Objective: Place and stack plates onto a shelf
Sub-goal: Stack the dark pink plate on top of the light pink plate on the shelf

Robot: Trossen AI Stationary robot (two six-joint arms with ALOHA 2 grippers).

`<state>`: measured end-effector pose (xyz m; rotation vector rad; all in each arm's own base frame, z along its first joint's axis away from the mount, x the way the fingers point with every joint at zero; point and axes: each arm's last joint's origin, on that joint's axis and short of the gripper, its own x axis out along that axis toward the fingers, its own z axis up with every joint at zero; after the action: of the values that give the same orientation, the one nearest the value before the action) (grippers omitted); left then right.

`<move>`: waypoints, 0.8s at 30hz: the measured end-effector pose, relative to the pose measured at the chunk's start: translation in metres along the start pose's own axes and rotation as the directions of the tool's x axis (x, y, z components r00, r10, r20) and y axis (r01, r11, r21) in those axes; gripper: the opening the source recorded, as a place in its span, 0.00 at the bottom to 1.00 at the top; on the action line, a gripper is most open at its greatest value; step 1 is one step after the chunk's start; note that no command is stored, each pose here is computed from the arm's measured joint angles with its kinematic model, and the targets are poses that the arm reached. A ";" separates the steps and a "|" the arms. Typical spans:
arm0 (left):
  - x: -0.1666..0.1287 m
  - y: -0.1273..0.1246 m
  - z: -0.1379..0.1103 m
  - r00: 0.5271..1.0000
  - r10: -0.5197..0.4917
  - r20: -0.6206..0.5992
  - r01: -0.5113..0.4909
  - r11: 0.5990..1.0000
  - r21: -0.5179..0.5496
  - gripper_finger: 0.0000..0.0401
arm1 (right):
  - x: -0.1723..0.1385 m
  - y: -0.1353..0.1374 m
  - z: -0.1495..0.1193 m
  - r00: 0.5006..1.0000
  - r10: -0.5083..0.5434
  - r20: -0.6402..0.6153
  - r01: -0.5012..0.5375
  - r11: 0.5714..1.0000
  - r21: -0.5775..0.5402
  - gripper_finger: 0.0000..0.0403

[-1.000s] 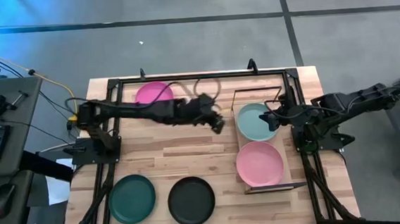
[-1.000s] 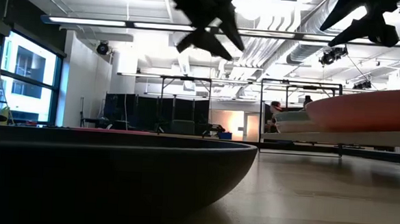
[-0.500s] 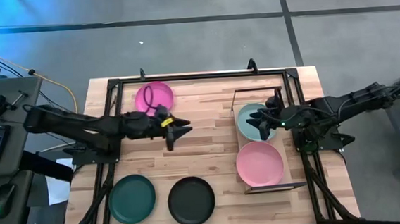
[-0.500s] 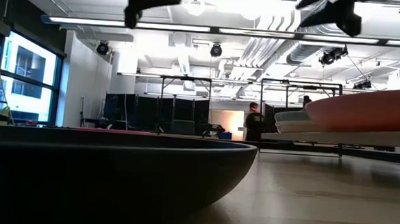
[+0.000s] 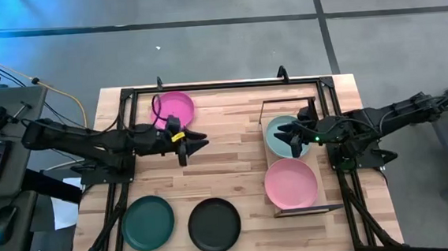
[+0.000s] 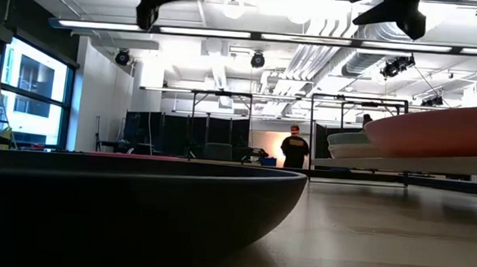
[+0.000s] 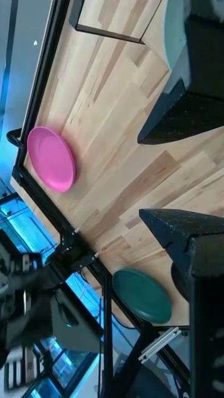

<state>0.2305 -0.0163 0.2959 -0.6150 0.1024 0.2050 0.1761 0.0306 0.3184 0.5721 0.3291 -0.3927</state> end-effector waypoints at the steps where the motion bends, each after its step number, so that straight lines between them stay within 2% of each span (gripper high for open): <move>1: 0.001 0.004 0.003 0.999 0.048 -0.017 -0.048 0.999 -0.024 0.36 | 0.000 0.000 0.000 1.000 0.002 0.002 -0.002 1.000 0.001 0.40; 3: 0.000 0.015 0.015 0.982 0.181 -0.047 -0.184 0.981 -0.067 0.36 | 0.000 0.000 0.000 1.000 0.002 0.003 -0.002 1.000 0.002 0.40; 5: -0.001 0.032 0.027 0.932 0.351 -0.092 -0.359 0.928 -0.097 0.36 | 0.000 0.000 0.001 1.000 -0.006 0.008 0.005 1.000 0.004 0.40; 8: -0.005 0.068 0.036 0.791 0.591 -0.155 -0.610 0.781 -0.133 0.36 | 0.001 -0.001 0.002 1.000 -0.014 0.017 0.014 1.000 0.008 0.40; 10: -0.008 0.092 0.031 0.700 0.689 -0.190 -0.714 0.670 -0.201 0.36 | 0.001 -0.002 0.003 1.000 -0.016 0.022 0.016 1.000 0.012 0.40; 11: -0.009 0.103 0.026 0.669 0.710 -0.220 -0.742 0.620 -0.255 0.36 | 0.002 -0.002 0.003 1.000 -0.017 0.024 0.017 1.000 0.016 0.40; 14: -0.011 0.128 0.000 0.614 0.726 -0.311 -0.780 0.497 -0.380 0.36 | 0.002 -0.002 0.003 1.000 -0.018 0.025 0.017 0.999 0.029 0.40; 19: -0.017 0.149 -0.044 0.574 0.730 -0.371 -0.749 0.285 -0.598 0.36 | 0.002 -0.002 0.003 0.999 -0.021 0.026 0.020 0.999 0.032 0.40; 24: -0.023 0.151 -0.069 0.541 0.759 -0.362 -0.690 0.153 -0.708 0.36 | 0.002 -0.002 0.003 0.999 -0.033 0.037 0.032 0.999 0.029 0.40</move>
<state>0.1722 0.0603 0.1581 -1.4730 0.2391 1.3383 0.1773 0.0264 0.3193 0.5868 0.2980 -0.4394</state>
